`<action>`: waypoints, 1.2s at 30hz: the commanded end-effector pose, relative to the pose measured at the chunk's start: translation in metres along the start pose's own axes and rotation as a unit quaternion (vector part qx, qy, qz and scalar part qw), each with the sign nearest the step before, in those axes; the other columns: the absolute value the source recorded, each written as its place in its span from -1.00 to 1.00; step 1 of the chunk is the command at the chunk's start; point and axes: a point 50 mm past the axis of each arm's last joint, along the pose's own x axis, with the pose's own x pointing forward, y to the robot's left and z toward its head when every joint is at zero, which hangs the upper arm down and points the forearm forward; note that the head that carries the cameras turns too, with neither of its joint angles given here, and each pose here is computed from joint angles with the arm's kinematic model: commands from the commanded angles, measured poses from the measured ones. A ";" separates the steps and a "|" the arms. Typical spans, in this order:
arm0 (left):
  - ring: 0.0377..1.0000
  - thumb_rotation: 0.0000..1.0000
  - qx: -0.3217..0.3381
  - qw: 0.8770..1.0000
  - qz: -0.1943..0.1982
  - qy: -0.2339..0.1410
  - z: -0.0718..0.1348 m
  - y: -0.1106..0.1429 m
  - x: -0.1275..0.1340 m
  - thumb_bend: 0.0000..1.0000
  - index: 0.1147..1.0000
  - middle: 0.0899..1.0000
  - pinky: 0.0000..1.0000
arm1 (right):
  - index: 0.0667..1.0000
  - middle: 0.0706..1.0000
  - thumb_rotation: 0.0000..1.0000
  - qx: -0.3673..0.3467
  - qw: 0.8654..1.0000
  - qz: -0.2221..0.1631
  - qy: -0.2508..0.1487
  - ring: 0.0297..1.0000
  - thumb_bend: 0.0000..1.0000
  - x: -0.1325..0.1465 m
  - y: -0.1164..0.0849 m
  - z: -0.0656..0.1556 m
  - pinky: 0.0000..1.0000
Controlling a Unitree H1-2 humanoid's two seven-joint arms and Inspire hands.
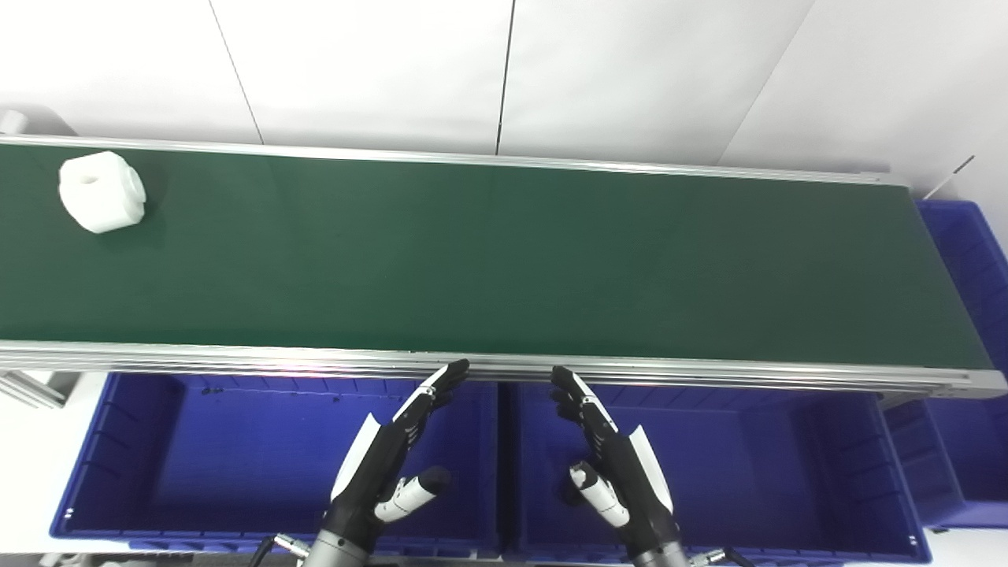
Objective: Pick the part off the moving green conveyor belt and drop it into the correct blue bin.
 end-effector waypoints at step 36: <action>0.74 0.77 0.011 1.000 -0.002 0.006 -0.017 -0.012 0.011 0.61 0.71 0.74 0.59 | 0.86 0.84 0.93 0.008 1.000 0.002 0.008 0.79 0.79 0.001 -0.008 -0.017 0.71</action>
